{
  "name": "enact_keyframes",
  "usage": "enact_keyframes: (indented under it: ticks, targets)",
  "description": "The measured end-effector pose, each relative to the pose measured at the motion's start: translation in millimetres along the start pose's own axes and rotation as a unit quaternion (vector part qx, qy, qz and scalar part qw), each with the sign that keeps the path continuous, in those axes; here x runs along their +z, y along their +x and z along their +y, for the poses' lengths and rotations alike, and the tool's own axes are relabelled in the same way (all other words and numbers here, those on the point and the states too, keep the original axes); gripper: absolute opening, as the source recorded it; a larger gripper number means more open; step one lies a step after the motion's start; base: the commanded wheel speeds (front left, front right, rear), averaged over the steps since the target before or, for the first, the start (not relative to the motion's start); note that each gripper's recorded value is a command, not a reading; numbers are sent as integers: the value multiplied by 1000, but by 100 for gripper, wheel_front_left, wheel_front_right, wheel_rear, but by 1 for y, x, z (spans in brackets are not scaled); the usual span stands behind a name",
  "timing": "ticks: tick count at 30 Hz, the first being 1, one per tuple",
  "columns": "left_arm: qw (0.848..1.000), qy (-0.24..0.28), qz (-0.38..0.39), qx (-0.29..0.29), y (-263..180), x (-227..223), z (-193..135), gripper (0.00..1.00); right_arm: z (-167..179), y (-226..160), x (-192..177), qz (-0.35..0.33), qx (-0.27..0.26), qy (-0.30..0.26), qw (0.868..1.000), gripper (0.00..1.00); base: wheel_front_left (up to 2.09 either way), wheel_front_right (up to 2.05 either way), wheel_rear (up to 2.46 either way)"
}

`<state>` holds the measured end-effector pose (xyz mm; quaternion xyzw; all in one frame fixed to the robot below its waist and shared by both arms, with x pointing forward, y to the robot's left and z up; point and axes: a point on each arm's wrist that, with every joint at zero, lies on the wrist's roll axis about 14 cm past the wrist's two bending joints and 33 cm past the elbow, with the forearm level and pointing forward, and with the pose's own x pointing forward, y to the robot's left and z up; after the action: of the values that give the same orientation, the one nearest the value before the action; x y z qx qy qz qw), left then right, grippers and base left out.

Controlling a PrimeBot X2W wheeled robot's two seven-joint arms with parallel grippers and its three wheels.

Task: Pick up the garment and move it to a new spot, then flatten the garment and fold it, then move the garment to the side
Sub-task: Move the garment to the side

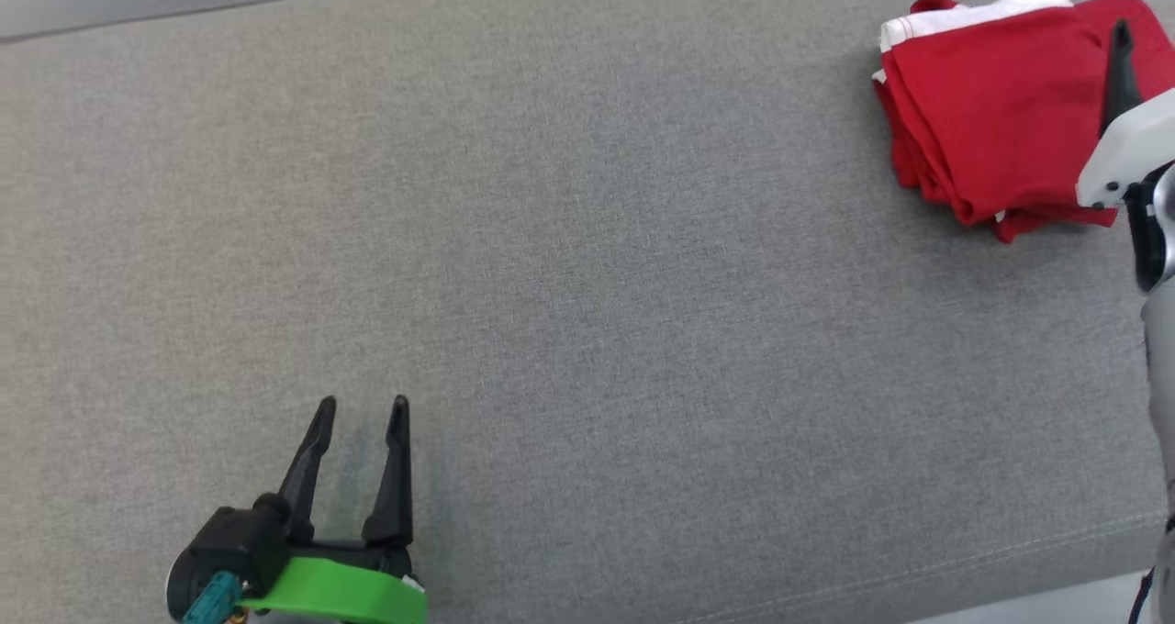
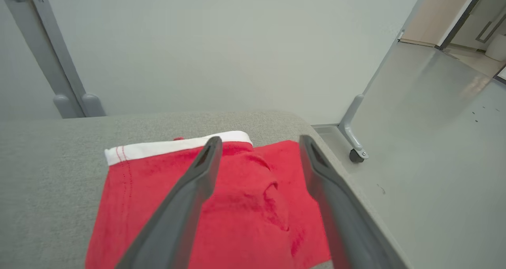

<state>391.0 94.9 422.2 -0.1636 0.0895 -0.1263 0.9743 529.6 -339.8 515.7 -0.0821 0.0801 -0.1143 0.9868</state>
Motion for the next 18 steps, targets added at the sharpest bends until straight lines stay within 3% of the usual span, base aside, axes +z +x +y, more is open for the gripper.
enact_keyframes:
  ticks: [4,10,18]
  targets:
    - [999,5,-19,29,-19,14,12,100,22,-21,23,-67,22,23,997,100,0,0,0]
    - [997,24,-44,56,-50,30,23,100,54,-74,29,-118,66,28,990,100,0,0,0]
    - [994,58,-65,63,-79,43,24,100,83,-151,-1,-123,93,64,986,100,0,0,0]
